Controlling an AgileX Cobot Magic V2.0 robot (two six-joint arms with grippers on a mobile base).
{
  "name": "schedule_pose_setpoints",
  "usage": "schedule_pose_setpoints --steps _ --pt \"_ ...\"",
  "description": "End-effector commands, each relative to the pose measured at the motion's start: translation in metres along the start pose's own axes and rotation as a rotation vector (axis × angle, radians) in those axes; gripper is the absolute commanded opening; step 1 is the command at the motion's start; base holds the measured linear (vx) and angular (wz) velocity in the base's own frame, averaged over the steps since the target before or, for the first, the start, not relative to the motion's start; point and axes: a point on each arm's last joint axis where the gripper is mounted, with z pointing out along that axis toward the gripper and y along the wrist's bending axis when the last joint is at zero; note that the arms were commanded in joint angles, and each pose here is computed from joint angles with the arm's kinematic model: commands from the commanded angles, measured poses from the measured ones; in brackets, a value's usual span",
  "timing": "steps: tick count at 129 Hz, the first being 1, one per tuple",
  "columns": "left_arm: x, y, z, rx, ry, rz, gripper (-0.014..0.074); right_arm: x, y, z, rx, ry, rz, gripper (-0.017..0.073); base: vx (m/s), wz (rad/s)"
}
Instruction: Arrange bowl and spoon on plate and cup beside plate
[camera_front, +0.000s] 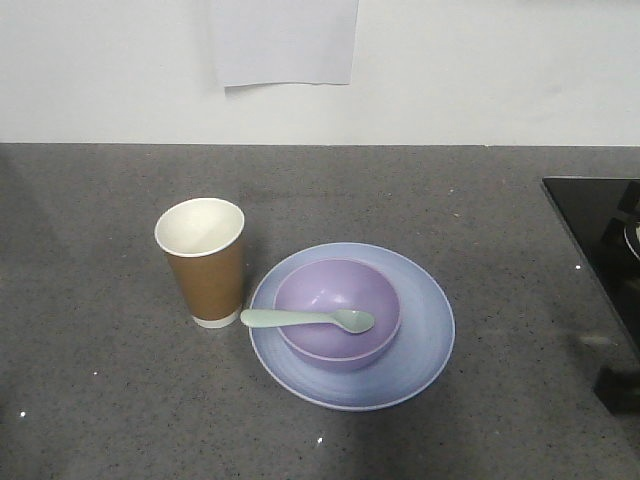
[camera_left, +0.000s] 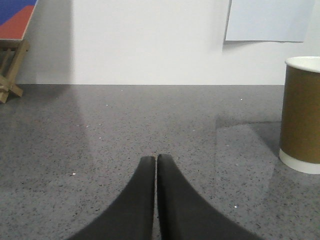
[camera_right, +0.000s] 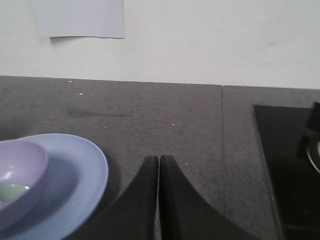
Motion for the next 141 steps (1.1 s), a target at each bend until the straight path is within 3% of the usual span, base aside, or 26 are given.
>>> schedule_pose_setpoints --steps 1,17,43,81,141 --pt "-0.005 -0.001 -0.001 0.019 -0.074 -0.014 -0.0006 0.013 -0.008 -0.019 0.070 -0.127 0.023 -0.0004 0.00 0.00" --pt "-0.005 -0.001 -0.001 0.019 -0.074 -0.014 -0.0006 0.044 -0.011 -0.034 0.103 -0.138 -0.042 -0.0004 0.00 0.00" --pt "-0.005 -0.001 -0.001 0.019 -0.074 -0.014 -0.0006 0.075 -0.012 -0.041 0.105 -0.152 -0.049 -0.0004 0.00 0.00" --pt "-0.005 -0.001 -0.001 0.019 -0.073 -0.014 -0.0006 0.074 -0.012 -0.046 0.117 -0.189 -0.110 -0.0004 0.00 0.00" --pt "-0.005 -0.001 -0.001 0.019 -0.073 -0.014 -0.0006 0.074 -0.012 -0.046 0.113 -0.189 -0.084 -0.0004 0.00 0.00"
